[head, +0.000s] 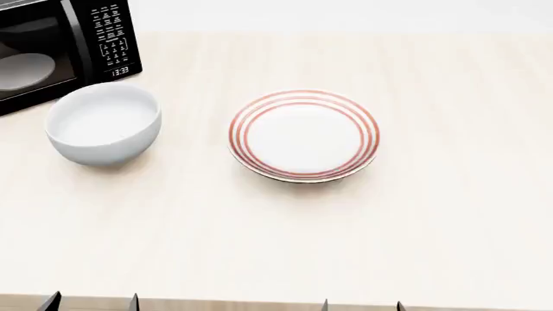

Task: Pick up the white bowl and put it on the plate.

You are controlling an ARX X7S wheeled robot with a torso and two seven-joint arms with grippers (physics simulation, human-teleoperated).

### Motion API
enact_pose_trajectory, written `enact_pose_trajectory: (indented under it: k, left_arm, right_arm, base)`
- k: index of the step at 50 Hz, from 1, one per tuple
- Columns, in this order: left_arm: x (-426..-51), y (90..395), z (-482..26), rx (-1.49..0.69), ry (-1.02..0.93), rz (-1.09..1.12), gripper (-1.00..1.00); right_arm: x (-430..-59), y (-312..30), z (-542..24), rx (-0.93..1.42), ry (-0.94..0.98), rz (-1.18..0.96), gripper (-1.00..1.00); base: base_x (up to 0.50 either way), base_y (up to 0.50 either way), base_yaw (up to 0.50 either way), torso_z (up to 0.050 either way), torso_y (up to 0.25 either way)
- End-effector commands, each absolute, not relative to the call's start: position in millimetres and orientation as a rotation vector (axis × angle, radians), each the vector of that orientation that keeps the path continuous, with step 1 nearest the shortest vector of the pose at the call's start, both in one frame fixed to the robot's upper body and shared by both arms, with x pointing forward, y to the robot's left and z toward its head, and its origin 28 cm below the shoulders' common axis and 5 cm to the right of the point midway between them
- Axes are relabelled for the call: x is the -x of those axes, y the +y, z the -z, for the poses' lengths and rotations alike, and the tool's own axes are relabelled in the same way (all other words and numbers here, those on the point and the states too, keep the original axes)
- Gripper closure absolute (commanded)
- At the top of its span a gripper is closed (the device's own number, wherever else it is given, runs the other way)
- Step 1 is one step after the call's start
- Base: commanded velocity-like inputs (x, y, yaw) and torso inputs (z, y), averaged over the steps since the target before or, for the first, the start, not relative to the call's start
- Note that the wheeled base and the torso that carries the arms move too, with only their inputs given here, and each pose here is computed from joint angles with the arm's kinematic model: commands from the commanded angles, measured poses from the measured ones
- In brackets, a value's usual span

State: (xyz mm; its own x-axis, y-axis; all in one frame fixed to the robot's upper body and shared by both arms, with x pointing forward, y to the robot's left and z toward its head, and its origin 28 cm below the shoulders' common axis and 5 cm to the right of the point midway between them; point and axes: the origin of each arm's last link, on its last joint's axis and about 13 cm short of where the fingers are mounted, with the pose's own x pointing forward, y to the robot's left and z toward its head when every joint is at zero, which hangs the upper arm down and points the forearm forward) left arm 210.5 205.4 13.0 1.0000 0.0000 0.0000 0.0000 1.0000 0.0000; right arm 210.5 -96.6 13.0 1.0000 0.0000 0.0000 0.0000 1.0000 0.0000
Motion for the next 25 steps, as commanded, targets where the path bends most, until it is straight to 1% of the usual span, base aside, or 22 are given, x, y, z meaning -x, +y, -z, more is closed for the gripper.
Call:
enact_pose_trajectory:
  k: [1,15,16,18,20,22,25]
  left_arm:
    - [-210.2,205.5,-13.4,0.006,-0.003,0.006,-1.00]
    - [-207.6,205.3,-15.3,0.000,0.002,0.028,-1.00]
    - [-206.5,205.0,-9.9,-0.016,0.015,0.021,-1.00]
    - [-208.4,201.9,-13.5,-0.112,-0.018,0.041,-1.00]
    - [-208.0,201.3,-12.7,-0.137,-0.042,0.032,-1.00]
    - [-210.2,203.5,-16.0,-0.076,-0.038,0.024,-1.00]
    - [-210.0,204.9,-17.5,-0.102,-0.058,0.023,-1.00]
  right_arm:
    - [-210.7,-95.6,-12.5,0.005,0.001,-0.003,-1.00]
    - [-208.6,-95.4,-14.5,-0.010,-0.008,-0.010,-1.00]
    - [-208.8,-95.6,-12.1,-0.013,-0.002,-0.013,-1.00]
    - [-208.6,-95.1,-14.1,-0.012,-0.005,-0.012,-1.00]
    - [-209.9,-96.5,-14.1,-0.018,-0.002,-0.007,-1.00]
    - [-213.2,-100.1,-15.3,-0.032,0.000,0.012,-1.00]
    - [-214.8,-102.1,-16.9,-0.036,-0.005,0.025,-1.00]
  base:
    - [0.00,0.00,0.00,0.000,0.000]
    - [0.00,0.00,0.00,0.000,0.000]
    - [0.00,0.00,0.00,0.000,0.000]
    - [0.00,0.00,0.00,0.000,0.000]
    - [0.00,0.00,0.00,0.000,0.000]
    - [0.00,0.00,0.00,0.000,0.000]
    - [0.00,0.00,0.00,0.000,0.000]
